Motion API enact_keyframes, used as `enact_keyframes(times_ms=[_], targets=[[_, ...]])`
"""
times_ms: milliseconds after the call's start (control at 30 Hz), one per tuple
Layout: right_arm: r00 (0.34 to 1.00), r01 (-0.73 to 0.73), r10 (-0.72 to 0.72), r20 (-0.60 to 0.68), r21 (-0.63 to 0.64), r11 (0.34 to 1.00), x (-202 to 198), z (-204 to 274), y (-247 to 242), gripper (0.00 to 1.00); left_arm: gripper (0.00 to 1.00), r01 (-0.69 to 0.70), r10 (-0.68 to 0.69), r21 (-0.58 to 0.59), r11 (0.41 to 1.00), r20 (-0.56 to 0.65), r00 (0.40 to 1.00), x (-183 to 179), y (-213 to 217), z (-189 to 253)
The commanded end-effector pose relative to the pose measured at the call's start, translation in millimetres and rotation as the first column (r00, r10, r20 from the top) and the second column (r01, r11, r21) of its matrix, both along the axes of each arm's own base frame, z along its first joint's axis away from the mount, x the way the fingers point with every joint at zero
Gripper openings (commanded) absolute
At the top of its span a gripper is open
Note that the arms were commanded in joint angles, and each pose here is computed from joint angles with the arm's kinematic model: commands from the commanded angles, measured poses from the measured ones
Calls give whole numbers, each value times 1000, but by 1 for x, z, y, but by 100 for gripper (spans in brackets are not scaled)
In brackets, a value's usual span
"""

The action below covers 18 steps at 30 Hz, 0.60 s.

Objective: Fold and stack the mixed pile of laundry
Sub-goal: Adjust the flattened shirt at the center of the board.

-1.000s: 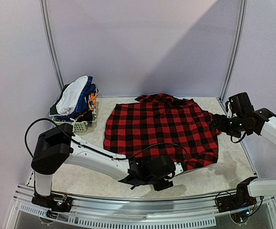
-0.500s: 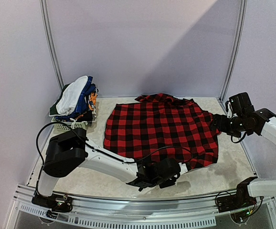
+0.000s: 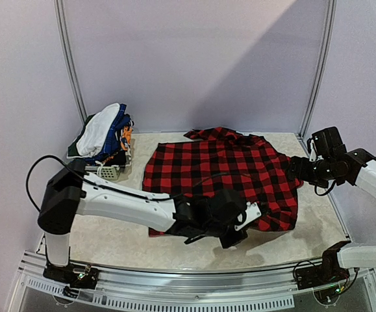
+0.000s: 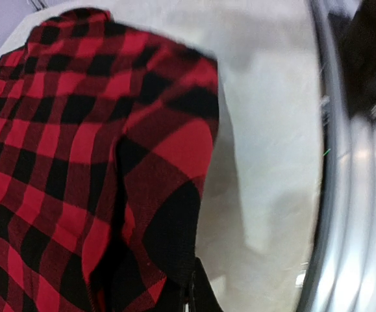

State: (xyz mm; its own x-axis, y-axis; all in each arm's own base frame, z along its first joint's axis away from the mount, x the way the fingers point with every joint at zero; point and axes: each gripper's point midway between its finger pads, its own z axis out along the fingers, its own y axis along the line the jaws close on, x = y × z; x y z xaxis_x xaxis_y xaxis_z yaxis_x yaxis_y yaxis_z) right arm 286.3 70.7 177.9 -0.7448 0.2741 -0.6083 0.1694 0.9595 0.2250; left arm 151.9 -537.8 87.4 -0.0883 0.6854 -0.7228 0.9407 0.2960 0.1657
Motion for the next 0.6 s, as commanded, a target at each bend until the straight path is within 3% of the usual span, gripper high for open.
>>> enact_keyframes(times_ms=[0, 133, 233, 367, 567], targets=[[1000, -10, 10, 28, -3, 1000, 1, 6, 2, 99, 0, -16, -18, -128, 992, -254, 967, 1, 2, 54], [999, -7, 7, 31, -1, 1000, 4, 8, 2, 99, 0, -41, -56, -211, 977, -431, 901, 11, -1, 74], [999, -2, 2, 33, -4, 1000, 6, 9, 2, 99, 0, -83, -44, -245, 966, -471, 881, 27, -3, 89], [1000, 3, -3, 28, -5, 1000, 9, 7, 2, 99, 0, -244, 104, -211, 947, -516, 850, 81, 5, 82], [1000, -21, 21, 19, 10, 1000, 8, 4, 7, 99, 0, -446, 283, -149, 883, -589, 757, 168, 28, 31]])
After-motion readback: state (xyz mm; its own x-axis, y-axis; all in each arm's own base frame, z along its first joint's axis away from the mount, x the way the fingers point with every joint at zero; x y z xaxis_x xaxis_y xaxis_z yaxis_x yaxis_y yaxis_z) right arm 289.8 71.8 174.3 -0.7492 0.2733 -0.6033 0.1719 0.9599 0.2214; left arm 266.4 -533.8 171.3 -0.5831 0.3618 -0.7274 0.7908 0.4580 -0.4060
